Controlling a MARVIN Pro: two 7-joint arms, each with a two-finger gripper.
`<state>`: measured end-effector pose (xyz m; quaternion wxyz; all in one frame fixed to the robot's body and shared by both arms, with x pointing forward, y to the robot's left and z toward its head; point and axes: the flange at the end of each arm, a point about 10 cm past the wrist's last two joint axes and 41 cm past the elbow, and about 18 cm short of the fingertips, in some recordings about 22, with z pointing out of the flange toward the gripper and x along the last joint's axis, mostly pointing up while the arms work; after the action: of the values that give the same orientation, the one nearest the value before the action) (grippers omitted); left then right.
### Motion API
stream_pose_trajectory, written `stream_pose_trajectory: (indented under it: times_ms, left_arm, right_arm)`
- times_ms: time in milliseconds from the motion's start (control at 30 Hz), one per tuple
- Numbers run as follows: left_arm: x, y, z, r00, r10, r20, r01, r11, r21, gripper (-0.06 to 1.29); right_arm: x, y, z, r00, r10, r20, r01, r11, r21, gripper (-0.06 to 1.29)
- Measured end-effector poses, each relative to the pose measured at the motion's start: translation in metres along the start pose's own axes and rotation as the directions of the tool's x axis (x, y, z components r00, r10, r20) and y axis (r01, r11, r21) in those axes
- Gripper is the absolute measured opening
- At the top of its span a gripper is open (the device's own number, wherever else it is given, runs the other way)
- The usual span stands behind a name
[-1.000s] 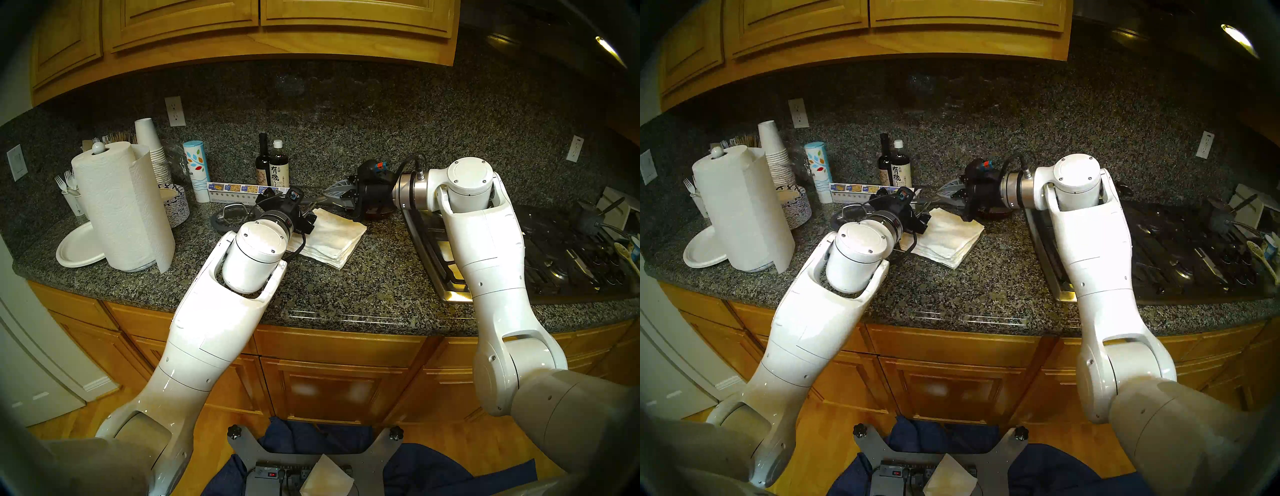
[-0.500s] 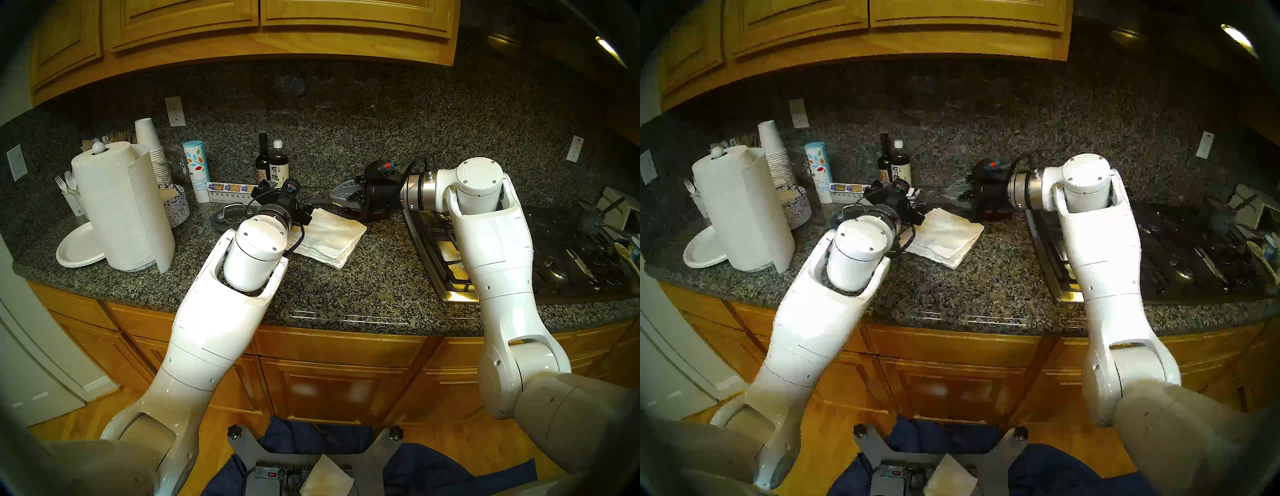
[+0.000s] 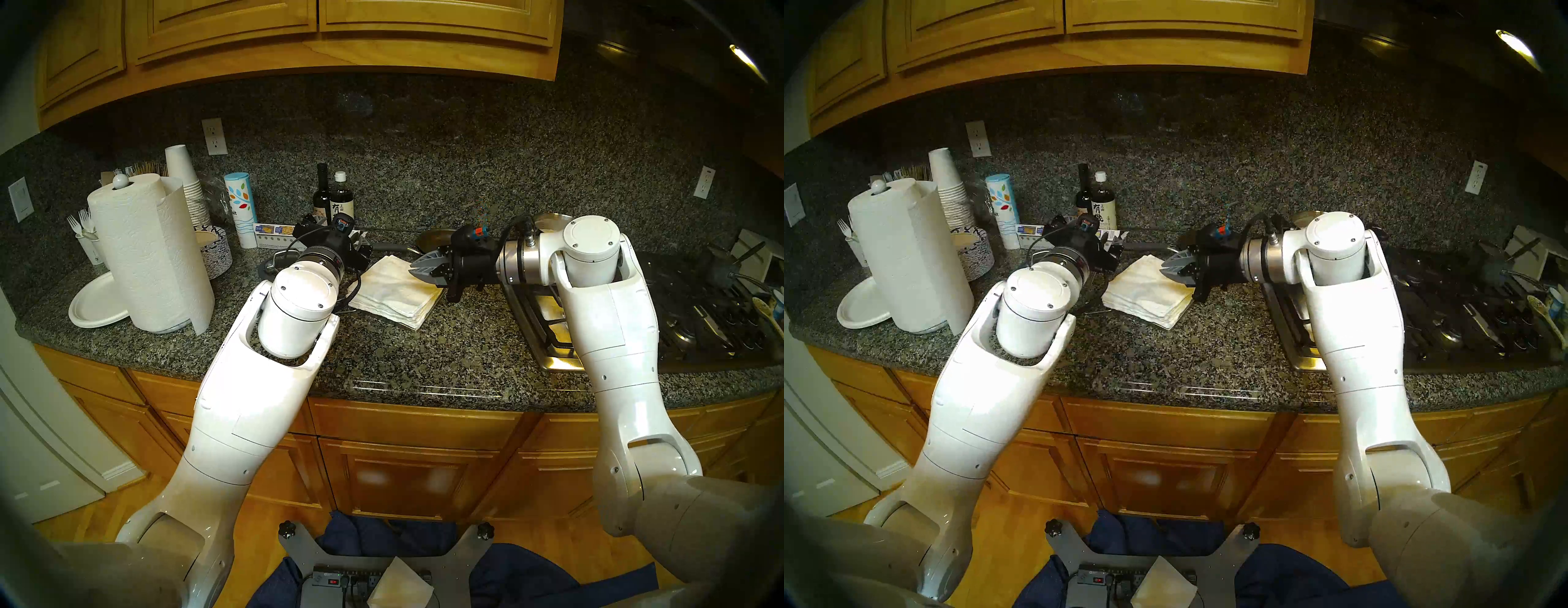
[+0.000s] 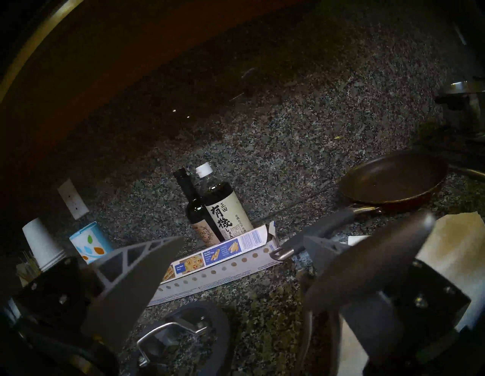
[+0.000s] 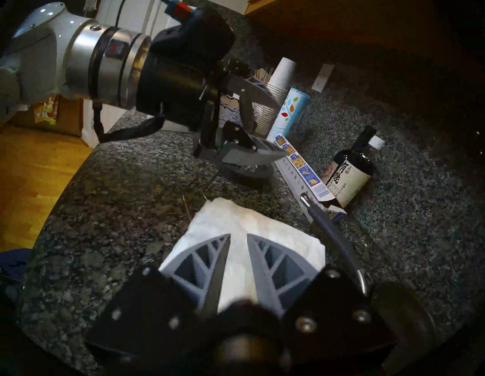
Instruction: Take napkin out of napkin holder
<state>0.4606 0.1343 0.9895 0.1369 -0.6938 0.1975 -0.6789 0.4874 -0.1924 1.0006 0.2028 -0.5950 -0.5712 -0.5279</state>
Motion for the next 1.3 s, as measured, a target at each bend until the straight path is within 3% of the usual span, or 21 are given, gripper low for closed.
stream_pose_trajectory:
  times_ms: [267, 467, 600, 733, 800, 1000, 1133, 1300]
  left_arm:
    - [0.002, -0.004, -0.008, 1.000, -0.018, -0.014, 0.018, 0.999, -0.042, 1.23]
    - [0.012, 0.000, -0.021, 0.994, -0.100, -0.047, 0.089, 0.977, -0.193, 1.23]
    - [0.016, -0.002, -0.028, 0.988, -0.142, -0.059, 0.121, 0.957, -0.264, 1.23]
    - [0.016, -0.012, -0.032, 0.985, -0.159, -0.063, 0.137, 0.954, -0.267, 1.23]
    - [0.015, -0.019, -0.034, 0.985, -0.163, -0.064, 0.142, 0.955, -0.259, 1.23]
    - [0.011, -0.032, -0.039, 0.983, -0.170, -0.064, 0.150, 0.959, -0.240, 1.23]
    - [0.007, -0.038, -0.042, 0.983, -0.174, -0.061, 0.155, 0.961, -0.231, 1.23]
    - [0.004, -0.041, -0.044, 0.983, -0.177, -0.054, 0.161, 0.961, -0.223, 1.23]
  right_arm:
    - [-0.005, -0.009, 0.000, 1.000, 0.017, 0.012, -0.018, 1.000, 0.009, 0.30]
    - [-0.005, -0.016, 0.001, 1.000, 0.012, 0.023, -0.013, 0.999, 0.041, 0.30]
    - [-0.004, -0.021, 0.003, 0.999, 0.009, 0.034, -0.011, 0.998, 0.067, 0.38]
    - [-0.006, -0.026, 0.007, 0.999, 0.009, 0.046, -0.013, 0.996, 0.085, 0.38]
    - [-0.007, -0.028, 0.009, 0.998, 0.009, 0.055, -0.014, 0.996, 0.091, 0.48]
    - [-0.010, -0.031, 0.013, 0.996, 0.001, 0.089, -0.009, 0.996, 0.089, 0.52]
    - [-0.011, -0.031, 0.015, 0.994, -0.001, 0.107, -0.008, 0.997, 0.083, 0.65]
    - [-0.014, -0.030, 0.015, 0.993, 0.004, 0.121, -0.013, 0.997, 0.073, 0.65]
